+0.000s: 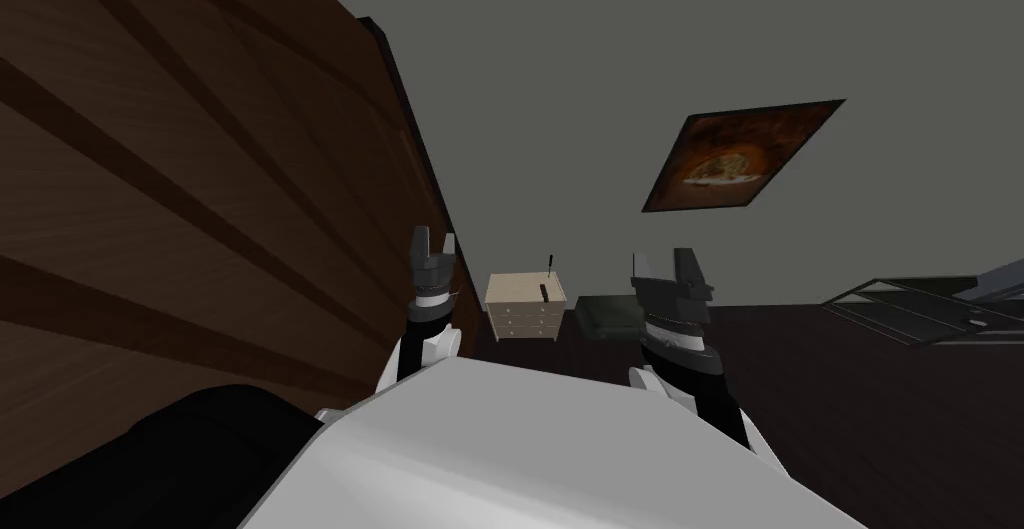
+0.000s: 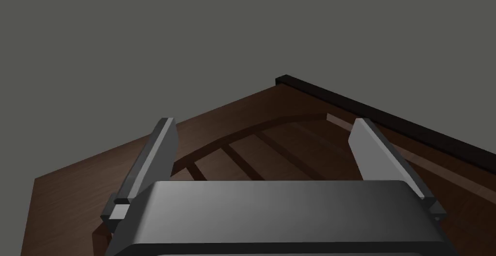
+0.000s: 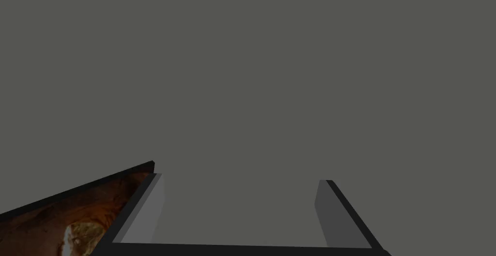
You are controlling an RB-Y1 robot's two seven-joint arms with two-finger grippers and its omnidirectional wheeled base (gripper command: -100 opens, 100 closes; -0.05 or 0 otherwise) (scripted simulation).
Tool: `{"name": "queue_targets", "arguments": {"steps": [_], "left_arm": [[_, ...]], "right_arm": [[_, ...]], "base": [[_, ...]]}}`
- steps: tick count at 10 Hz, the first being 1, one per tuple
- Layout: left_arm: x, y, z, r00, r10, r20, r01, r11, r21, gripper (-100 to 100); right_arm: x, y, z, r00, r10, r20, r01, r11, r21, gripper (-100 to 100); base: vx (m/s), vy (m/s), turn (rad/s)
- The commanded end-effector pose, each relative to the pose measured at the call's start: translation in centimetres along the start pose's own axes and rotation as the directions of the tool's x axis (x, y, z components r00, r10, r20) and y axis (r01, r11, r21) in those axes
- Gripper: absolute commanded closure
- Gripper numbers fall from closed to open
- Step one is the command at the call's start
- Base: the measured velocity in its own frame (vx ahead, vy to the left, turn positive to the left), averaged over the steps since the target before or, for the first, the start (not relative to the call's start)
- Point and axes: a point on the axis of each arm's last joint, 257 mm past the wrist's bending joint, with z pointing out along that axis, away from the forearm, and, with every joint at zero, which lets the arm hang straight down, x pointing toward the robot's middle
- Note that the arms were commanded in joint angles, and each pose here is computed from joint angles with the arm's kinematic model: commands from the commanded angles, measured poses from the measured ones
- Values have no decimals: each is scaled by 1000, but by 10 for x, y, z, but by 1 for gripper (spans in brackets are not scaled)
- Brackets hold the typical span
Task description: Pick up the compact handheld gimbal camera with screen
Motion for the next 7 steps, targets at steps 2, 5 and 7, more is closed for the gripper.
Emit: {"name": "queue_targets", "arguments": {"steps": [2, 5, 7], "left_arm": [[0, 0, 0, 1000, 0, 0, 0, 1000, 0, 0], [0, 0, 0, 1000, 0, 0, 0, 1000, 0, 0], [0, 0, 0, 1000, 0, 0, 0, 1000, 0, 0]], "right_arm": [[-5, -22, -4, 998, 62, -15, -61, 996, 61, -100], [-13, -43, -9, 992, 128, 0, -127, 985, 119, -100], [-25, -69, -16, 980, 194, 37, -198, 962, 186, -100]], "base": [[-11, -16, 173], [-11, -31, 139], [-13, -19, 182]]}}
